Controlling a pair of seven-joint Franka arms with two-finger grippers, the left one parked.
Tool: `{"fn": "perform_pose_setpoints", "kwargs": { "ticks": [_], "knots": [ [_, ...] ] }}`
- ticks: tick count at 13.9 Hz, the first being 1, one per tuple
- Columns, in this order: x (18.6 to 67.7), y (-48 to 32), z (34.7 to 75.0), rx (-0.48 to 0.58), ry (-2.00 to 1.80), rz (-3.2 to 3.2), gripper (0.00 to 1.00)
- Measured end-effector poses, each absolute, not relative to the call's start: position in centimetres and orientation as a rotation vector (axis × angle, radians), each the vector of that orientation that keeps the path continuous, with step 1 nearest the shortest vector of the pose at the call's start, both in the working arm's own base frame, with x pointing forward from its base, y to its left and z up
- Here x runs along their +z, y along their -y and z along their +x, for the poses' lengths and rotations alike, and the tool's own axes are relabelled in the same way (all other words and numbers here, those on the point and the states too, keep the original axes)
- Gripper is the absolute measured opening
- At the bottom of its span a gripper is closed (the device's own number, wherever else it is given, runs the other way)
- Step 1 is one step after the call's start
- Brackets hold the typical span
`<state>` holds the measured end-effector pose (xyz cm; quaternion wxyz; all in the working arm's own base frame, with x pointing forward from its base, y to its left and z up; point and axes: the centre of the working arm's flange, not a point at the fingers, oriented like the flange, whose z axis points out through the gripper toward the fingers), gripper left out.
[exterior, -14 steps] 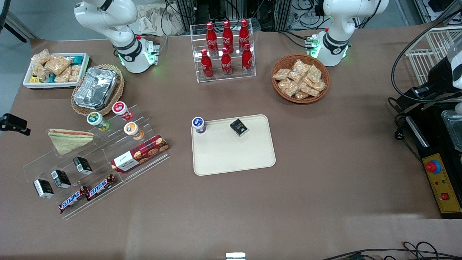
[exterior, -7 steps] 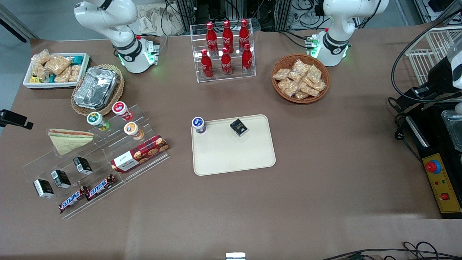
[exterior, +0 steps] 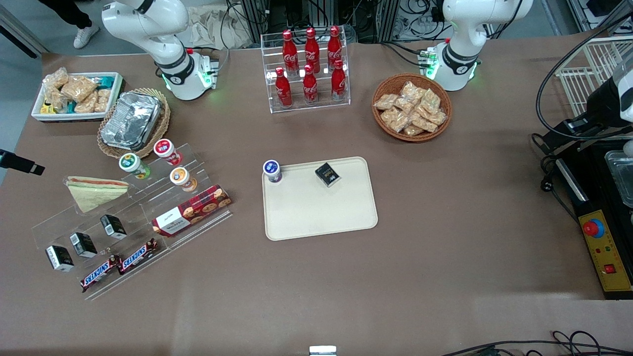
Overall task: Place sandwich on tray
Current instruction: 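Move the right gripper over the acrylic rack toward the wrapped sandwich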
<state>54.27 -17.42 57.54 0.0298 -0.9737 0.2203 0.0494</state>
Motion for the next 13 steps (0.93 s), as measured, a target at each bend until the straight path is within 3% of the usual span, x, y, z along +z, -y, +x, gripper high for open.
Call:
{"fn": "perform_pose_setpoints", "kwargs": {
  "ticks": [13],
  "knots": [
    [57.88, 17.87, 53.97, 0.157, -1.192, -2.884, 1.00]
  ]
}}
